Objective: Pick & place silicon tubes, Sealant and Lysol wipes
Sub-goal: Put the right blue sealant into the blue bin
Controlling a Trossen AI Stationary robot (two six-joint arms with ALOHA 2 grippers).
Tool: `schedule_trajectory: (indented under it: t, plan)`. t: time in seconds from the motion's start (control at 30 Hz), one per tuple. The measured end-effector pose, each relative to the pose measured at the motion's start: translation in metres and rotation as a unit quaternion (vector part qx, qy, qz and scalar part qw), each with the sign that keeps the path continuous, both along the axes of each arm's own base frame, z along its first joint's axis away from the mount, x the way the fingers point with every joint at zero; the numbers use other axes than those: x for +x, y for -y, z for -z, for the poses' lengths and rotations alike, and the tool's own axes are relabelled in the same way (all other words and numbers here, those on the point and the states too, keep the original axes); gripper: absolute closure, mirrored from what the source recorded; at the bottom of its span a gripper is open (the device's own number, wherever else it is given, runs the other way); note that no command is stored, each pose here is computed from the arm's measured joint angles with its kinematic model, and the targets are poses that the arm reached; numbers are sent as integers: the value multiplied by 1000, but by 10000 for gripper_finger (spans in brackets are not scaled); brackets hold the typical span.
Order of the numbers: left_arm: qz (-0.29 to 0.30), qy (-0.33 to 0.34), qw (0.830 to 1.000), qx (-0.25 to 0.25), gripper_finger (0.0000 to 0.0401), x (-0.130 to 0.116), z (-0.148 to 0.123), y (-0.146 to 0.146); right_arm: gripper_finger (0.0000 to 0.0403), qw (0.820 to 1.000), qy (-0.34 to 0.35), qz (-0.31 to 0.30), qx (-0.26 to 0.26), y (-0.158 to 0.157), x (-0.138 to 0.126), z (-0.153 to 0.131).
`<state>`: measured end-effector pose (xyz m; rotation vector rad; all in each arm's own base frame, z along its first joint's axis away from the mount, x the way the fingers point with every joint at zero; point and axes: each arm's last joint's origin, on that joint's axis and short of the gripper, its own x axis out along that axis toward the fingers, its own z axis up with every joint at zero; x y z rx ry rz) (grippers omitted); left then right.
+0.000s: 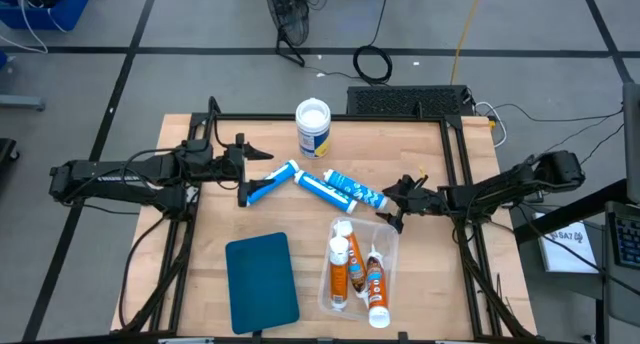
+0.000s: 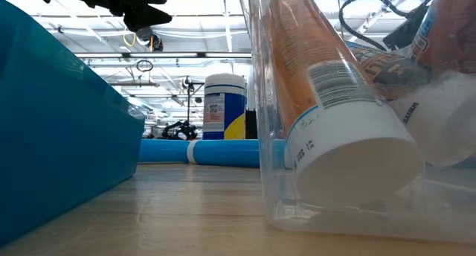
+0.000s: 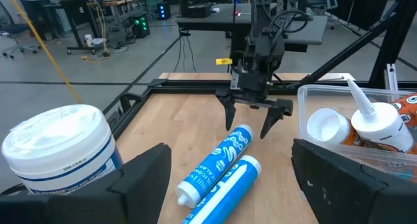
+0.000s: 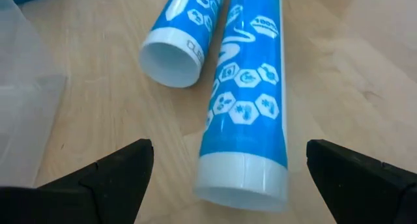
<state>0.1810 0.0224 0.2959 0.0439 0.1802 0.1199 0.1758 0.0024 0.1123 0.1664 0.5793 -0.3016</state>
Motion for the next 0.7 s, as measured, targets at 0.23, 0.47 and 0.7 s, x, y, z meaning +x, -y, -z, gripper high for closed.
schedule_trajectory:
  t: [0.23,0.47,0.7]
  plan:
    - [0,0,1000,0,88,0,0,0,26,999,-25,-5,-28,3,5,13]
    - [0,0,1000,0,76,0,0,0,39,995,-57,50,-65,8,4,23]
    - [0,0,1000,0,82,0,0,0,148,995,-60,41,-72,8,5,23]
